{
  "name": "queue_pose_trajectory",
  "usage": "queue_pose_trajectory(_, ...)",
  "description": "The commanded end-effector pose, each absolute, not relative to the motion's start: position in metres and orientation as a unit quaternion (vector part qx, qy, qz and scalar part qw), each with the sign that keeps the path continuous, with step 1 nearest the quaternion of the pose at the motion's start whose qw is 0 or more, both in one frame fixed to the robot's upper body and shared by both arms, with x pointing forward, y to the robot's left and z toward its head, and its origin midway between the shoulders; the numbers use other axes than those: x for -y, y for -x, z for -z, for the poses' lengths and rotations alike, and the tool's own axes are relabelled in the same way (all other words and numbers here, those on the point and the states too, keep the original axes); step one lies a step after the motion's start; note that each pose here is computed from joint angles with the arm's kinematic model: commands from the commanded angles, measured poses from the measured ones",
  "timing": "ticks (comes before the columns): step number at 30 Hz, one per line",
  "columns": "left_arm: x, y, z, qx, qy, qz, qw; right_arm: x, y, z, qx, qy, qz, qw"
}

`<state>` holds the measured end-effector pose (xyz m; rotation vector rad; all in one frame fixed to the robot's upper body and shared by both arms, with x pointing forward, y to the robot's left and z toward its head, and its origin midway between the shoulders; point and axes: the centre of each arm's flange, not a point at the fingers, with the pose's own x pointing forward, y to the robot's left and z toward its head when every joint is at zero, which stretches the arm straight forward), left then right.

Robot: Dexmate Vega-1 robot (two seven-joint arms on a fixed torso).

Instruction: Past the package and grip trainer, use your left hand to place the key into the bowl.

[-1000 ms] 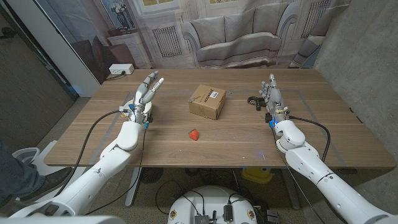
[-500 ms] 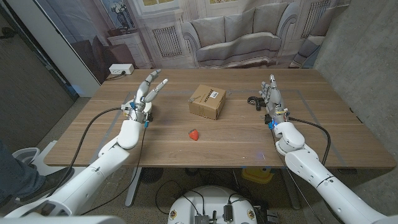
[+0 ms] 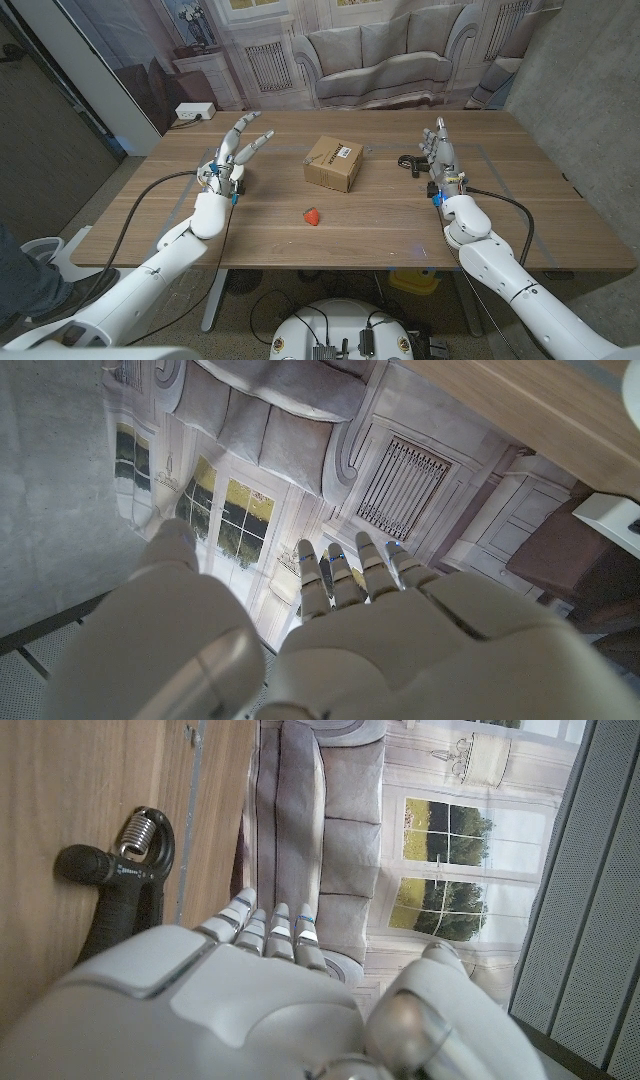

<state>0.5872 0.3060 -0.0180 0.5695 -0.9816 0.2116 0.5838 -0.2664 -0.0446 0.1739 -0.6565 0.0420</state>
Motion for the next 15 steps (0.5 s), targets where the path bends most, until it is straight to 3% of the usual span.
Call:
queue_pose_trajectory(1, -0.304, -0.581, 0.022, 0.476, -0.31, -0.132, 0.812, 0.267, -0.581, 0.037, 0.326, -0.086, -0.014, 0.941)
queue_pose_trajectory(15, -0.305, -0.566, 0.027, 0.484, -0.358, -0.165, 0.781, 0.273, -0.57, 0.029, 0.344, -0.096, -0.01, 0.934)
